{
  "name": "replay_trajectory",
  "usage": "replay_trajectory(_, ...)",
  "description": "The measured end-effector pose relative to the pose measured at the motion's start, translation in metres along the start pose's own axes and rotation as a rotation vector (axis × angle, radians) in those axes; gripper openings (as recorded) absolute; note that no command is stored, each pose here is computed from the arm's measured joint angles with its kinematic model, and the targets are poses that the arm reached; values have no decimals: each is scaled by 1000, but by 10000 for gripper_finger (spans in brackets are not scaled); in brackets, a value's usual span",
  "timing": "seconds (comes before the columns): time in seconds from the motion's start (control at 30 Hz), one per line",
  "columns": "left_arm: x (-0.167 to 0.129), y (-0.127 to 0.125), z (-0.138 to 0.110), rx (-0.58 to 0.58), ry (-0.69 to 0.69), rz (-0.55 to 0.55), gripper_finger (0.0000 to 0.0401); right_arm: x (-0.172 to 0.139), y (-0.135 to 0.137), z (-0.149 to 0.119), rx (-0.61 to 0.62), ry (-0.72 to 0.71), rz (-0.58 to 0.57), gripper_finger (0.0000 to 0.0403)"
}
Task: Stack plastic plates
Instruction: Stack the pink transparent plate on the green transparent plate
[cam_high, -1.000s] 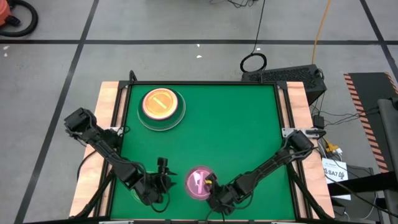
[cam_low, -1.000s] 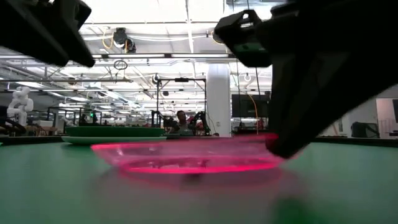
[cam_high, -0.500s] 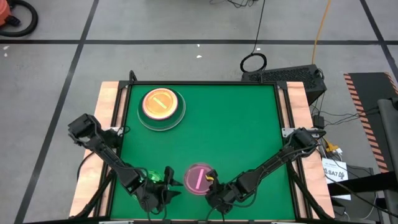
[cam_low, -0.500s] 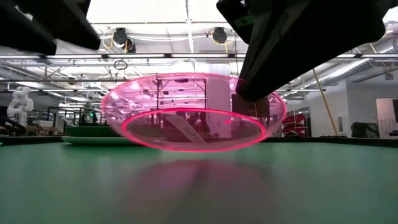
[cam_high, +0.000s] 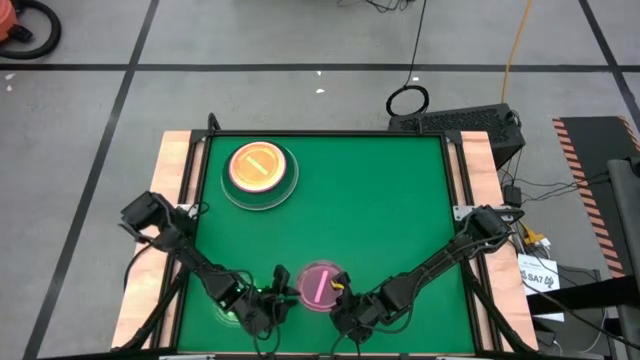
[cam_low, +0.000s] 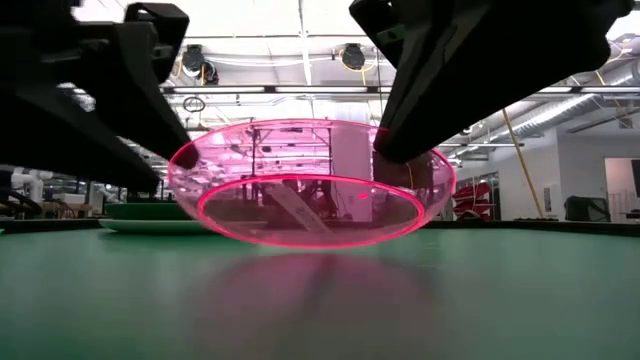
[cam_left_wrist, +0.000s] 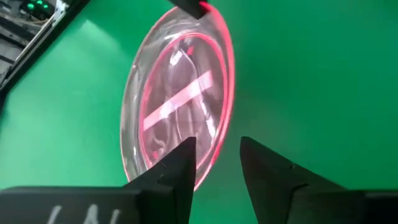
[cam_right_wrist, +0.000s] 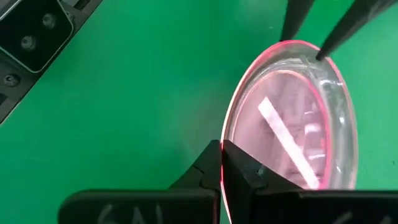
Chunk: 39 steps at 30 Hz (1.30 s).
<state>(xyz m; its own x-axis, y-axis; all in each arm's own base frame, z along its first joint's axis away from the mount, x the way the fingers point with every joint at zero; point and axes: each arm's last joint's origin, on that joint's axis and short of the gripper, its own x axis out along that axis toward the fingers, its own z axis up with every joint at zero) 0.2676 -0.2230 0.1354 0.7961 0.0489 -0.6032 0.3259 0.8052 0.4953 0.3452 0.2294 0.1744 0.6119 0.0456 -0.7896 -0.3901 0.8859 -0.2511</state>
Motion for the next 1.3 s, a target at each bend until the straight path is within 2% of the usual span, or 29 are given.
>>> replay_trajectory(0.17,3,5,-1,-12,8,11,110,0,0,0,0,0,0,0)
replay_trajectory(0.4,8,2,-5,36,33,-7,78,0,-1,0,1,1,3,0)
replay_trajectory(0.67,11,-1,-7,61,35,-23,24,1,-2,0,28,1,2,15)
replay_trajectory(0.77,11,-1,-7,80,35,-26,7,1,-2,0,47,2,0,34)
replay_trajectory(0.9,11,-1,-7,81,32,-27,7,-2,-3,1,96,-4,1,71)
replay_trajectory(1.1,11,-2,-6,112,28,-51,6,-25,-10,9,178,-51,-4,142)
replay_trajectory(1.3,11,-1,-7,144,33,-46,6,-54,-15,4,222,-11,-152,194)
